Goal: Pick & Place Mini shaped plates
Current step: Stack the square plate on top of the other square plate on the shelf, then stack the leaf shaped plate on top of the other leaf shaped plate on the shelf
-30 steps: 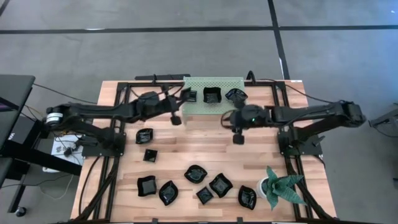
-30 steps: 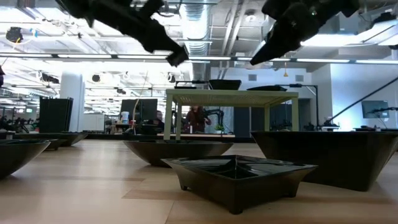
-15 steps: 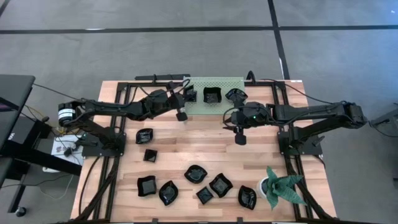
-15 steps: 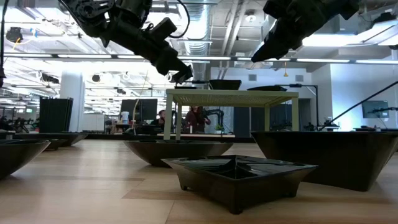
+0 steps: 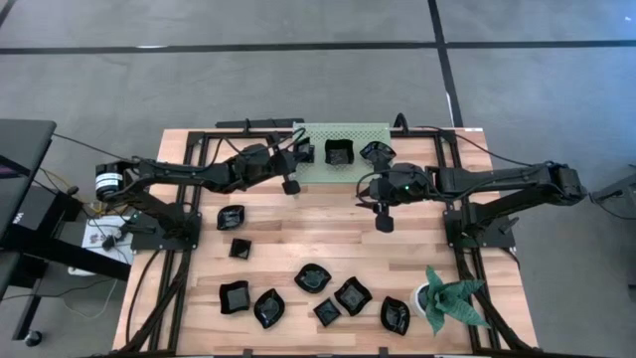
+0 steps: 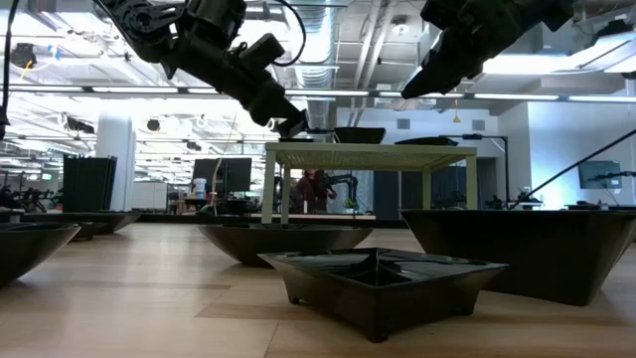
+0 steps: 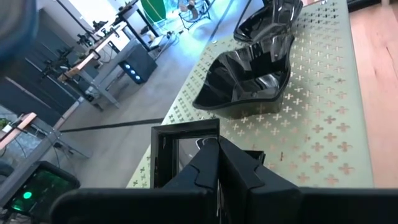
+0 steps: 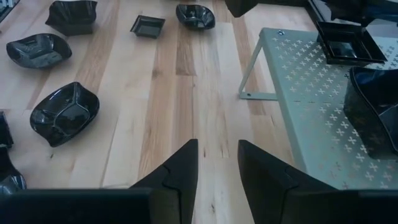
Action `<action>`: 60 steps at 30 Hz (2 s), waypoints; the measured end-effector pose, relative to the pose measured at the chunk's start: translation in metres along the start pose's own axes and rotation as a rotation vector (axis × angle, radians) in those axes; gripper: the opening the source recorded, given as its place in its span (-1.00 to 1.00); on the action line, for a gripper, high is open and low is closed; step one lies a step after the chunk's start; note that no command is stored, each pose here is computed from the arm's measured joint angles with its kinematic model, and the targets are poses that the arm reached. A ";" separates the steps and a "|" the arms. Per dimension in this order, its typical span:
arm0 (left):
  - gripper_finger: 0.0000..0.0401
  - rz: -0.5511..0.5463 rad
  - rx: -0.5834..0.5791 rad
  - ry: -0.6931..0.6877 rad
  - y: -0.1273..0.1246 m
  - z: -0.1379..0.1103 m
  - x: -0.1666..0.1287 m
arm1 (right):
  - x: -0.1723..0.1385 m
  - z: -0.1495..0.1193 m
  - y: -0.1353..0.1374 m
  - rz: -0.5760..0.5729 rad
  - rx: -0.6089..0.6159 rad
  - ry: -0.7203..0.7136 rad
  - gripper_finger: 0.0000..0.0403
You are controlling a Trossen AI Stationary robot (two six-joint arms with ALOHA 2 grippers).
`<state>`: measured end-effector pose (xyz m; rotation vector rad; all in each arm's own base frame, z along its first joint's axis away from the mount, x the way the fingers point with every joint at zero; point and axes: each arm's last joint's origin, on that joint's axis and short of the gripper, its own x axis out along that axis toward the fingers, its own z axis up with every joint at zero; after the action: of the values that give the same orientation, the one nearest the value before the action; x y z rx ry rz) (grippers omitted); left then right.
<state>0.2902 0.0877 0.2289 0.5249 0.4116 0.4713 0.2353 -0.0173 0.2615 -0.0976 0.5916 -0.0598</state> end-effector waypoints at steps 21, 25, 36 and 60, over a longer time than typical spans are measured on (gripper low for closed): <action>-0.88 0.002 -0.004 0.008 0.001 -0.001 0.001 | 0.000 0.000 0.000 0.000 0.000 0.000 -0.46; -0.82 0.002 -0.005 0.008 0.001 -0.001 0.001 | 0.000 0.000 0.000 0.000 0.000 0.000 -0.46; -0.62 0.002 -0.057 0.007 0.001 -0.001 0.000 | 0.000 0.000 0.000 0.000 0.000 0.000 -0.46; -0.62 -0.443 -0.334 0.080 -0.061 0.035 -0.080 | 0.000 0.000 0.000 0.000 0.094 0.001 -0.46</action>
<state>0.2612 -0.0134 0.2425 0.0832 0.4991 0.1270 0.2352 -0.0171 0.2614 -0.0067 0.5892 -0.0873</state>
